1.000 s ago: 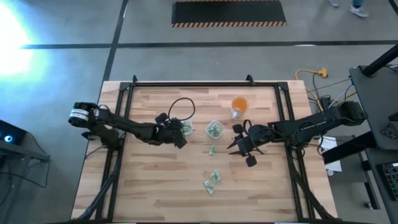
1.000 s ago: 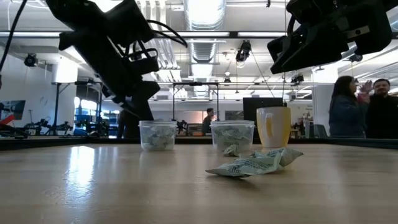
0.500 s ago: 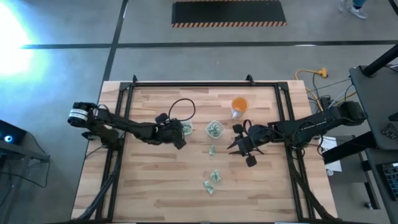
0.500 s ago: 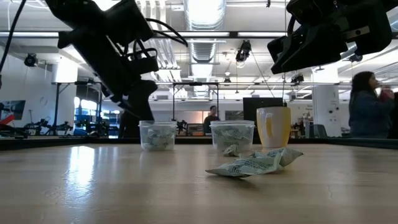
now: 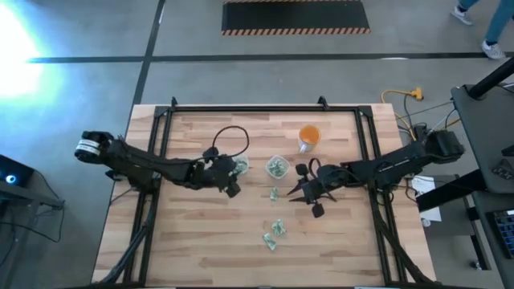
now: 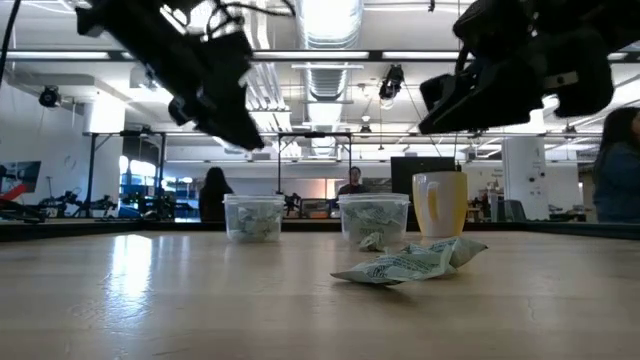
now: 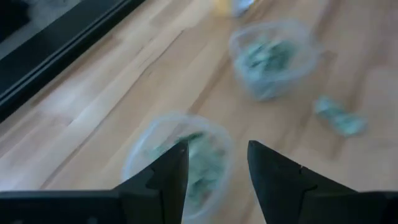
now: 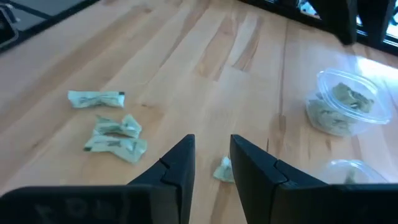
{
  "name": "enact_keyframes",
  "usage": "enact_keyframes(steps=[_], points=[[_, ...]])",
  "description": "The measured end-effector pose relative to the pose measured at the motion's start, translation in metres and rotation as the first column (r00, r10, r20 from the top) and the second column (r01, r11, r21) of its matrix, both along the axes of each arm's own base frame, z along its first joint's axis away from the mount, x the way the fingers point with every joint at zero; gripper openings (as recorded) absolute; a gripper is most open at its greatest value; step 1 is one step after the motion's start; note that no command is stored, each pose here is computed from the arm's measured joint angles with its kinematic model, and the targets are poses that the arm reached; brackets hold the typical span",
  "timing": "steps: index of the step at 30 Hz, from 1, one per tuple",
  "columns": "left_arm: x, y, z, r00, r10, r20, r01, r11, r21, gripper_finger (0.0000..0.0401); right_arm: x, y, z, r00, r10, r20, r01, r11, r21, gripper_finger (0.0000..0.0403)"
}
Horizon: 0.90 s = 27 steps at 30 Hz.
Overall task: Pick and place items into bin
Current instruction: Put the white stevia packet into the right transparent bin
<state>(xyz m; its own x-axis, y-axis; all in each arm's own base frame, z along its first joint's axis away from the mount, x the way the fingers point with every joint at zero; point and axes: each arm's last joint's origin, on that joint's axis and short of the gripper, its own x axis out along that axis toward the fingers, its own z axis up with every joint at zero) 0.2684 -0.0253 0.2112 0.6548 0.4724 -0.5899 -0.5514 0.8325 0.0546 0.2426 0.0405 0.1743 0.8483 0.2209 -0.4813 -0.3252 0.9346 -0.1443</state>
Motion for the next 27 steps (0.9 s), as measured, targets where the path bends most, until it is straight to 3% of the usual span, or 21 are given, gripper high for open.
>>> enact_keyframes(steps=[6, 12, 23, 27], points=[[-0.006, -0.023, 0.01, 0.996, -0.055, 0.065, 0.053, 0.998, 0.029, 0.0148, 0.022, 0.003, -0.03, 1.0, -0.01, -0.02, 0.009, 1.0, -0.026, 0.0108], [-0.011, -0.039, 0.011, 0.995, -0.051, 0.082, 0.043, 0.995, 0.094, 0.0148, 0.046, 0.003, -0.055, 0.991, -0.104, -0.088, 0.096, 0.99, -0.1, 0.0138], [-0.015, -0.043, 0.008, 0.998, -0.049, 0.05, 0.042, 0.991, 0.131, 0.0148, 0.071, 0.006, -0.065, 0.981, -0.146, -0.129, 0.136, 0.987, -0.083, 0.0179], [-0.015, -0.043, 0.008, 0.998, -0.05, 0.05, 0.043, 0.99, 0.131, 0.0148, 0.072, 0.004, -0.067, 0.956, -0.231, -0.182, 0.211, 0.97, -0.123, 0.0192]])
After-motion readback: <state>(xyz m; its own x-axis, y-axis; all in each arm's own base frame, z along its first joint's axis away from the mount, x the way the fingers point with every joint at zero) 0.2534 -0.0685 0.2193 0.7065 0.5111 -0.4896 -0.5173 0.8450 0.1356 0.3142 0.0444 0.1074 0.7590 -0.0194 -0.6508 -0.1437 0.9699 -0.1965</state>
